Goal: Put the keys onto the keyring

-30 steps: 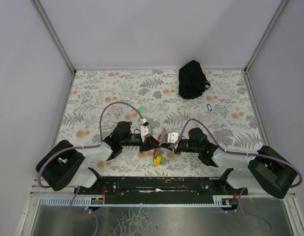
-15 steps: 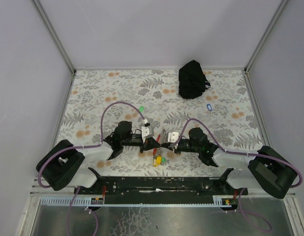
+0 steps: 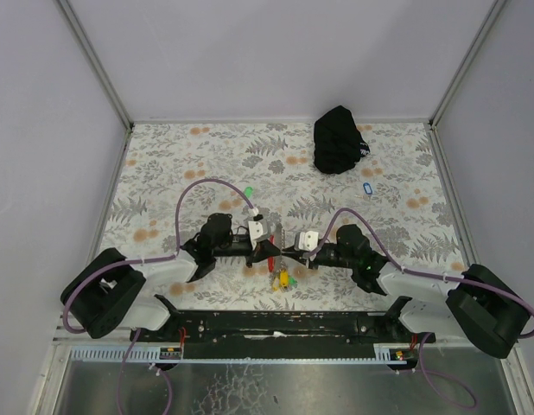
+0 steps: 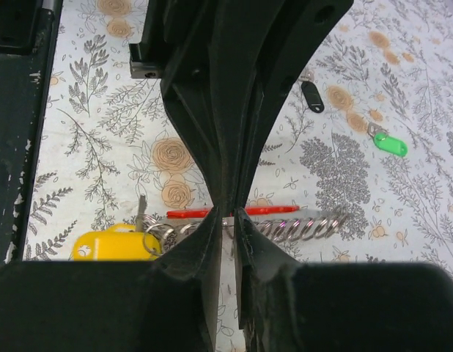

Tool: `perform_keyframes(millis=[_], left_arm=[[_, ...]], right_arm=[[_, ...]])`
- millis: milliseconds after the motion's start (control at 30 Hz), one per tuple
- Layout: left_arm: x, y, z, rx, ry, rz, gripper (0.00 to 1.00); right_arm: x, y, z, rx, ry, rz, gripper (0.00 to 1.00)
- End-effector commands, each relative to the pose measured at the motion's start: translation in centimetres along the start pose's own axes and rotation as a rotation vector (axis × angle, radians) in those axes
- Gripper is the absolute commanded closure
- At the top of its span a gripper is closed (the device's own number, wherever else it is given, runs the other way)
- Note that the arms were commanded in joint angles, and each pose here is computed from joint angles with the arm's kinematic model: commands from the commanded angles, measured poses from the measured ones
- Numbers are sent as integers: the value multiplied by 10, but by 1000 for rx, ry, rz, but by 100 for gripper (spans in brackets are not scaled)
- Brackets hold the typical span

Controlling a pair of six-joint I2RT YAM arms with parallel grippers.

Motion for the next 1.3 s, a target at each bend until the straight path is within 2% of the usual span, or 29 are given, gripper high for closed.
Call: perform_keyframes(millis=[0, 133, 233, 400, 567, 667, 733, 767, 900, 1067, 1267], left_arm=[[3, 3, 3, -6, -34, 50, 100], [3, 5, 4, -10, -39, 57, 100], [3, 5, 4, -14, -40, 63, 100], [1, 6, 5, -44, -40, 78, 100], [-1, 9, 5, -75, -43, 96, 100], [-2, 10, 5, -82, -44, 99, 100], [-2, 11, 7, -84, -51, 94, 100], [-3, 11, 7, -86, -55, 88, 100], [-5, 11, 9, -77, -64, 40, 100], [-5, 13, 10, -78, -70, 64, 100], [-4, 14, 11, -84, -69, 92, 100]], right_arm=[[-6, -3, 14, -62, 50, -13, 82], [-8, -1, 13, -50, 51, -43, 81], [-9, 3, 17, -65, 47, -90, 75], [-16, 10, 24, -79, -20, -223, 53], [-25, 20, 29, -149, -146, -452, 52], [-29, 29, 29, -173, -254, -610, 35], [-32, 33, 33, -139, -283, -651, 21], [-34, 34, 35, -120, -297, -670, 19], [-37, 36, 37, -93, -315, -705, 17], [-43, 40, 36, -37, -337, -796, 18], [-67, 49, 28, 146, -456, -925, 20]])
Point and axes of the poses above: each gripper's point midway between its finger pads, its own y axis back along the fingers, its own x axis along the line the jaws close on, z = x × y, the point moved 10 cm from there along y, back along the fingers, and after that the axes turned 2 degrees about -y, right-handed, at the moved point
